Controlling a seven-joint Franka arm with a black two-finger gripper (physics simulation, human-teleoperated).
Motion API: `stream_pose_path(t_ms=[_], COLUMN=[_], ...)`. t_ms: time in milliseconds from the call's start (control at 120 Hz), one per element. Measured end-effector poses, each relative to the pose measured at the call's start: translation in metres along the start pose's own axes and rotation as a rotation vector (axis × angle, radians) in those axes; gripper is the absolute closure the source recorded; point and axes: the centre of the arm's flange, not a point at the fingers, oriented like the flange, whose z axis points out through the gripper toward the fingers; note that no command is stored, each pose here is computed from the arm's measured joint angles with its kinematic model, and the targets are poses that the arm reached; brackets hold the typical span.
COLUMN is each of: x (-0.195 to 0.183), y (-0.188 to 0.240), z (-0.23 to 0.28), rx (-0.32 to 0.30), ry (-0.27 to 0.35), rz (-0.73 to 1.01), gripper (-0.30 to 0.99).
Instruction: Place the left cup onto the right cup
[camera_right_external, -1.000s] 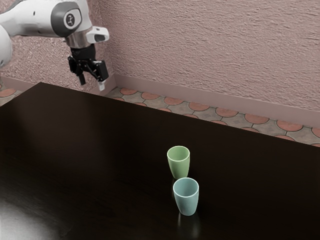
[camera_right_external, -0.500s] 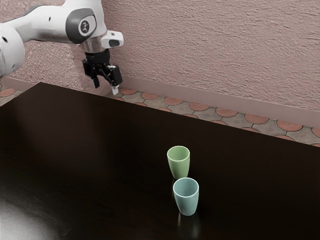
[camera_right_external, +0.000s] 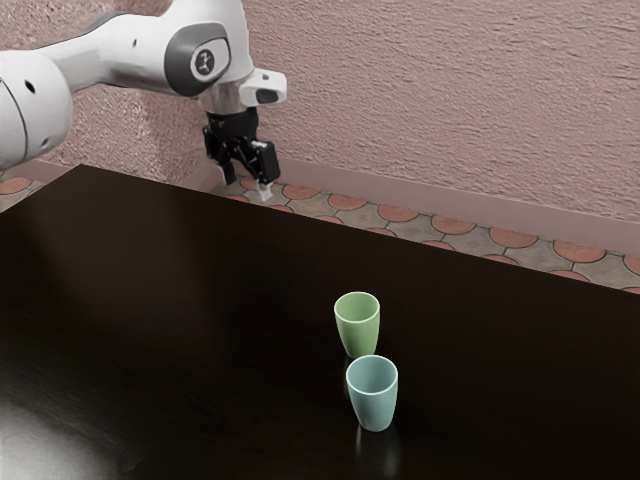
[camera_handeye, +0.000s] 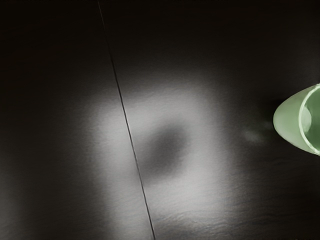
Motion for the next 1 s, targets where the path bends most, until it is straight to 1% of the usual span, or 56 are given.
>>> stream_pose_path(t_ms=[350, 667, 783, 1000], x=[-0.005, -0.004, -0.003, -0.004], y=[0.036, 0.076, 0.086, 0.099], z=[0.014, 0.029, 0.031, 0.038], rx=[-0.007, -0.009, -0.009, -0.013], ry=[-0.016, -0.016, -0.01, -0.02], rz=[0.053, 0.11, 0.108, 0.059], gripper=[0.02, 0.02, 0.02, 0.02])
